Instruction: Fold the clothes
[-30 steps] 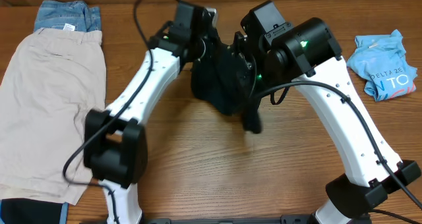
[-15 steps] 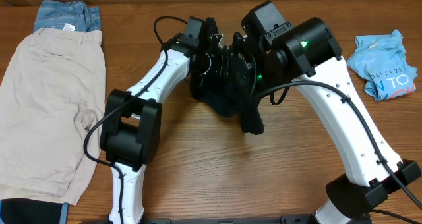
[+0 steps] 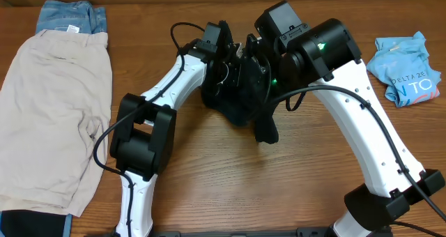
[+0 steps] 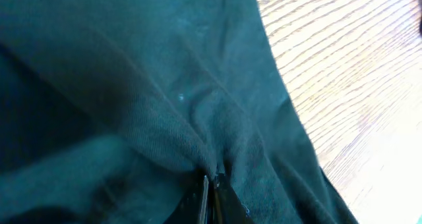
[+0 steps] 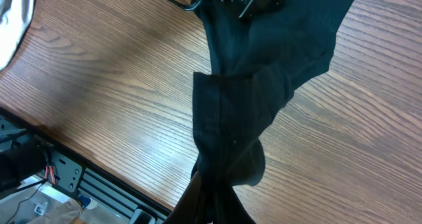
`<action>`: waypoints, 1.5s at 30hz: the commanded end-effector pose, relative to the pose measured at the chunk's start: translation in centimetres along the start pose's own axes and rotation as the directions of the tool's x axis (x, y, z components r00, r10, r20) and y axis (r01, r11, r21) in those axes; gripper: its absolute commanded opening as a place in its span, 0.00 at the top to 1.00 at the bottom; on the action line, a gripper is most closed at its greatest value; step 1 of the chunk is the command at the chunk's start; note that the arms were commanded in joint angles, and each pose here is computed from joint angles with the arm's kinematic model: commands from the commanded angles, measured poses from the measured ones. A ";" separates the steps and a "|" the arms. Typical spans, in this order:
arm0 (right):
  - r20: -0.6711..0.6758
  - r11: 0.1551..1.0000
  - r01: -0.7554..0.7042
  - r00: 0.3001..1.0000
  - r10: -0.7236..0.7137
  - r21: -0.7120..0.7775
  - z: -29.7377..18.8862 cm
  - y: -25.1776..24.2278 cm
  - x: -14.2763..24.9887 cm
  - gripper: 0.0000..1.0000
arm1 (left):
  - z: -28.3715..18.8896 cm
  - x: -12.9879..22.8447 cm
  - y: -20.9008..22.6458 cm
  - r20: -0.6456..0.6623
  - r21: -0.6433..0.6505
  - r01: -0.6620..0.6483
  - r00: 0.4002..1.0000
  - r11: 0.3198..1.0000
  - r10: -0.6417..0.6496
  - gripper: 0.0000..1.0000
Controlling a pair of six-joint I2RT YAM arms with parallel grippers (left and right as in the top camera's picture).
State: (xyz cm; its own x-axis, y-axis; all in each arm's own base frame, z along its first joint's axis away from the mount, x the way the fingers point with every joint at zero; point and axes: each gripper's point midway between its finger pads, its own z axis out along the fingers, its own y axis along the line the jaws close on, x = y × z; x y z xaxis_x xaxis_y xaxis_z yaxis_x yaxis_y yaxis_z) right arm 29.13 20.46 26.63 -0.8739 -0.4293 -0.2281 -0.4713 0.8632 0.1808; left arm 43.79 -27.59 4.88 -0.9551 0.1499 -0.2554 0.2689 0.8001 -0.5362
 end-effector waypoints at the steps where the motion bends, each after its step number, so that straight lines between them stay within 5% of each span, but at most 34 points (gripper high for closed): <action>1: 0.027 1.000 0.006 1.000 -0.007 0.027 -0.7 -0.4 -0.2 0.96 | -0.3 -1.2 0.2 0.029 0.008 0.019 0.999 1.000 -0.019 0.96; 7: 0.082 0.994 -0.029 0.996 0.021 0.107 -1.0 -2.8 -1.5 0.96 | -7.1 -7.9 1.2 0.220 0.016 0.026 0.975 1.000 -0.029 0.96; 12: 0.267 0.966 -0.182 0.955 0.128 0.186 -2.7 -8.6 -5.2 0.96 | -18.3 -15.3 1.2 0.463 0.034 0.039 0.885 0.999 -0.051 0.96; 16: 0.418 0.936 -0.297 0.887 0.196 0.191 -5.0 -14.0 -7.6 0.96 | -25.7 -17.3 0.8 0.563 0.022 0.036 0.825 0.999 -0.042 0.96; 20: 0.423 0.927 -0.349 0.867 0.263 0.139 -5.5 -16.2 -6.9 0.96 | -26.9 -14.4 0.9 0.480 0.003 0.098 0.873 0.995 -0.087 0.96; 24: 0.338 0.920 -0.365 0.891 0.302 0.141 -4.7 -16.1 -4.7 0.96 | -23.7 -7.4 2.5 0.223 -0.101 0.217 0.956 0.971 -0.191 0.96; 31: 0.191 0.913 -0.379 0.917 0.349 0.151 -2.9 -15.4 -1.4 0.96 | -20.7 1.8 6.0 -0.069 -0.442 0.261 0.944 0.858 -0.323 0.91; 38: 0.094 0.908 -0.387 0.922 0.376 0.160 -1.3 -15.2 0.6 0.96 | -18.1 4.6 6.7 -0.176 -0.477 0.245 0.914 0.844 -0.365 0.62; 45: 0.064 0.907 -0.389 0.921 0.384 0.163 -0.6 -15.2 1.3 0.96 | -17.0 4.3 6.7 -0.171 -0.452 0.258 0.914 0.854 -0.367 0.60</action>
State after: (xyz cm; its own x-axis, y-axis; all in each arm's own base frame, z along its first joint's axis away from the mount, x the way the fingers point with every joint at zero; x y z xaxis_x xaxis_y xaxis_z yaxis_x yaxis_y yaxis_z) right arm 35.11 6.89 23.95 -0.9804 -0.0524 -0.1897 -0.0735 0.9916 0.1064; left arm 38.87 -11.38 13.91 -0.9902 -0.0658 0.1235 -0.0839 0.9854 -0.1482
